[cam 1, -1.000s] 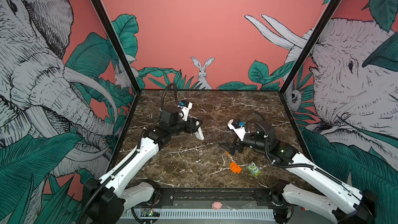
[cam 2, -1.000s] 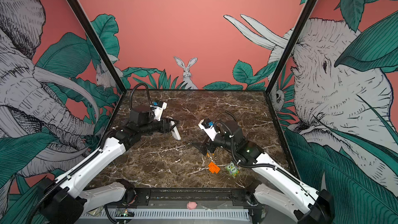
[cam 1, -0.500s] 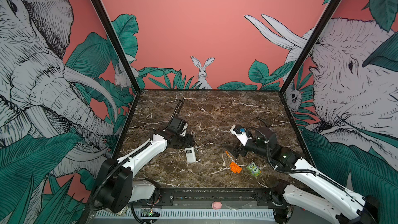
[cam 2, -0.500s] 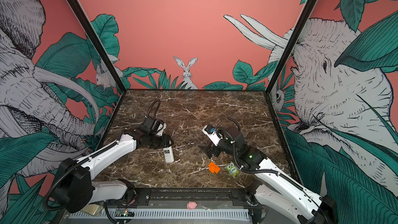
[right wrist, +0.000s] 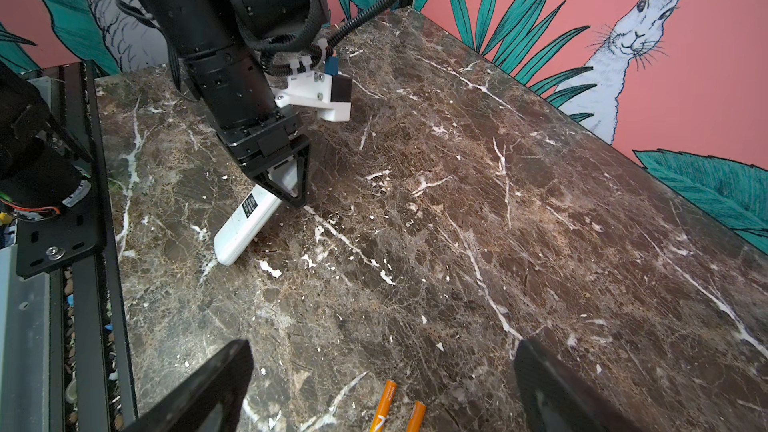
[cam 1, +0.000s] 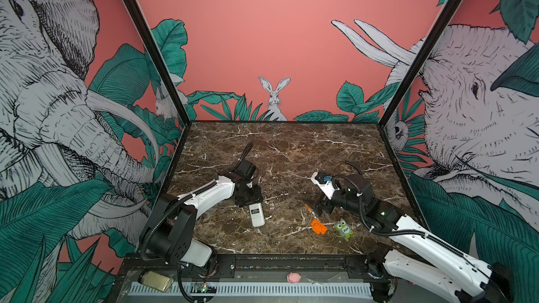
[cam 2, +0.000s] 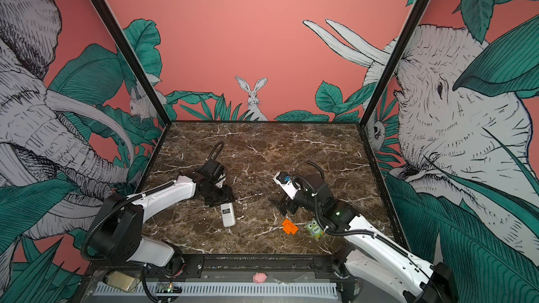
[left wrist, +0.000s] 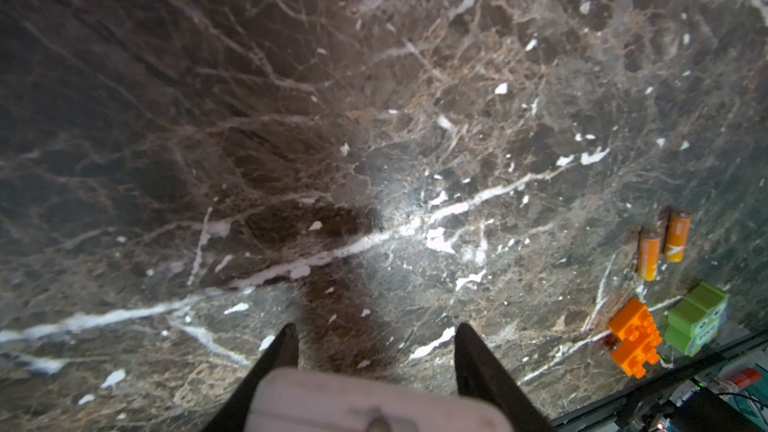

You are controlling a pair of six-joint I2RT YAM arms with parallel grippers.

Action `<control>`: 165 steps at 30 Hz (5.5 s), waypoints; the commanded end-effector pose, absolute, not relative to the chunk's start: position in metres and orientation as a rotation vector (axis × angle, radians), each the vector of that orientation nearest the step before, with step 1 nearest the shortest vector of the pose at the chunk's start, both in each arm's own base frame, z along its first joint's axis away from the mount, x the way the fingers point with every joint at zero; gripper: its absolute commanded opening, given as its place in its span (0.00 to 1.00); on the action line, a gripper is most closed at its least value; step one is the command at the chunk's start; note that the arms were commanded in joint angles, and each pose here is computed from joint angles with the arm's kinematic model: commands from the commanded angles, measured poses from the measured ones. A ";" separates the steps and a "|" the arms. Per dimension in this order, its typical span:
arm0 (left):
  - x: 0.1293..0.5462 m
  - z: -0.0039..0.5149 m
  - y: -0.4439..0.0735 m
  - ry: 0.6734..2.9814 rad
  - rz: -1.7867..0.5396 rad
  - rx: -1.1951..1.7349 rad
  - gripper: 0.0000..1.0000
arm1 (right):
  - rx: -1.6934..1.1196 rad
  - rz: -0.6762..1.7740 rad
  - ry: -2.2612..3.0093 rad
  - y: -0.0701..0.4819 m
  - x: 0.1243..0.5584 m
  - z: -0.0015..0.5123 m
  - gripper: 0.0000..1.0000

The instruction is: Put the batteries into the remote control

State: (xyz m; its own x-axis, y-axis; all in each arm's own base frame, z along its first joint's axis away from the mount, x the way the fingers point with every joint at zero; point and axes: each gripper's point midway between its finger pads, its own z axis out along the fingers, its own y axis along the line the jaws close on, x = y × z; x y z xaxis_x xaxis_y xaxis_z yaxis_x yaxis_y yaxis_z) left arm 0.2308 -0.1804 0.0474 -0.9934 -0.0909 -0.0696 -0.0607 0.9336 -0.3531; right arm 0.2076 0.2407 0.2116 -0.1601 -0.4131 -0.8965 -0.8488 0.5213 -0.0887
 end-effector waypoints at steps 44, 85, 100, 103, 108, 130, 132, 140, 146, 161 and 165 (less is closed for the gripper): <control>0.192 0.040 -0.169 2.959 -0.714 -0.142 0.86 | -1.032 0.451 1.782 0.229 0.214 0.213 0.98; 0.200 0.106 -0.174 2.697 -0.722 0.129 0.72 | -0.852 0.470 2.209 0.250 0.252 0.177 0.97; 0.214 0.082 -0.129 2.635 -0.855 -0.206 0.73 | -1.427 0.612 1.881 0.351 0.216 0.156 0.98; 0.221 0.084 -0.130 2.591 -0.906 -0.260 0.73 | -1.573 0.625 1.778 0.367 0.214 0.146 0.99; 0.230 0.092 -0.120 2.521 -0.902 -0.331 0.74 | -1.718 0.616 1.709 0.389 0.216 0.123 0.98; 0.234 0.086 -0.092 2.440 -0.915 -0.481 0.73 | -1.953 0.394 1.764 0.422 0.226 0.039 0.90; 0.233 0.084 -0.092 2.440 -0.917 -0.483 0.73 | -1.942 0.385 1.775 0.423 0.227 0.035 0.90; 0.231 0.082 -0.090 2.442 -0.903 -0.476 0.72 | -1.946 0.382 1.809 0.421 0.226 0.023 0.84; 0.233 0.087 -0.091 2.434 -0.896 -0.439 0.72 | -1.952 0.375 1.825 0.416 0.224 0.018 0.73; 0.232 0.090 -0.098 2.397 -0.946 -0.371 0.73 | -1.912 0.393 1.800 0.413 0.222 0.020 0.52; 0.232 0.092 -0.098 2.392 -0.937 -0.351 0.73 | -1.889 0.397 1.787 0.412 0.222 0.024 0.47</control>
State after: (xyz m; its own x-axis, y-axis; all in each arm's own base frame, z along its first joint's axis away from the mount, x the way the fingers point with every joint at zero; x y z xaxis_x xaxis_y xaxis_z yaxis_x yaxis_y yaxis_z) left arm 0.2317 -0.0967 0.0896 -0.8250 -0.4353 -0.3605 -0.0805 0.7218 -0.6874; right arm 0.2272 0.4192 0.0280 0.0965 -0.8318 -0.5467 -0.9866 -0.0073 -0.1629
